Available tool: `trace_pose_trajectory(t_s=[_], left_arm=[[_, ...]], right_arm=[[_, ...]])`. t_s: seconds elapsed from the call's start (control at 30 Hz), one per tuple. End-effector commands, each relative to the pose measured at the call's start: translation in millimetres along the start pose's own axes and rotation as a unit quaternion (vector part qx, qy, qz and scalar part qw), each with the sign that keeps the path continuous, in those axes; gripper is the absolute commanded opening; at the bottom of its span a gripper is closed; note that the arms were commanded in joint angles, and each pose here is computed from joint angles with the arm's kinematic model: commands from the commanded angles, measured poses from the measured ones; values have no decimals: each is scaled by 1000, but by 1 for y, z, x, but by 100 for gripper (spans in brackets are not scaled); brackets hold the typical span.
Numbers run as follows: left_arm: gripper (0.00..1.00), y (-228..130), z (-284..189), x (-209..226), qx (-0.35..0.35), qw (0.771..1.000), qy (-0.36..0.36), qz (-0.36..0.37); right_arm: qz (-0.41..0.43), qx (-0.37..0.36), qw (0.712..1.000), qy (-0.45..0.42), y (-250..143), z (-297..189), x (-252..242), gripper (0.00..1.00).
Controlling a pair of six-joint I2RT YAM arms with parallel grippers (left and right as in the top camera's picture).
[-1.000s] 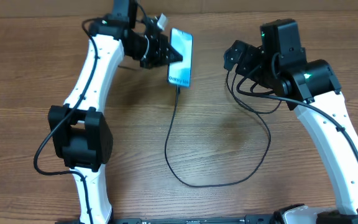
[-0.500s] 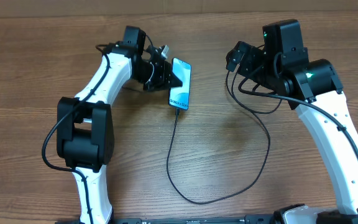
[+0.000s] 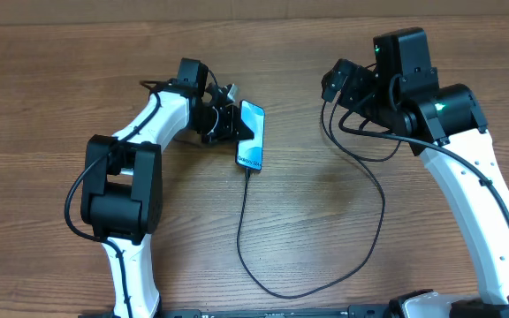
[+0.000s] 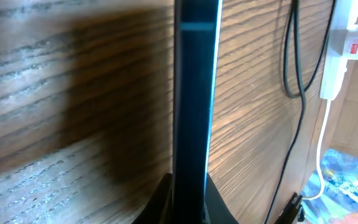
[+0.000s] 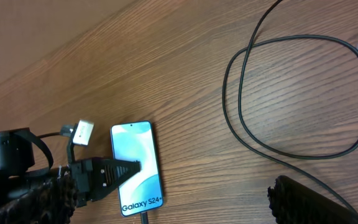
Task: Plug charger to phone and switch on socket
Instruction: 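Release the plug, withdraw the right gripper, and lower the phone with the left gripper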
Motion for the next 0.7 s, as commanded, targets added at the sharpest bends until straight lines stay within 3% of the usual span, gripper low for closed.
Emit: trace_pose_trajectory(t_s=[0.0,0.67], left_arm=[[6,-3,-4,-8,-2,1000,-10,1],[21,-4,-4,6,-7,999,32,-8]], right_arm=[[3,-25,1000,15,9,-19,4,100],[3,-20,1000,12,7,-18,3,100]])
Point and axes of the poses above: each gripper's point midway between its finger pads, its own z axis out along the fingers, its own x axis along the line the jaws close on, y = z × x, the point moved 3 cm from there along -z, back along the fingers, and after that the axes turned 8 degrees about -z, right-handed, at the moved point
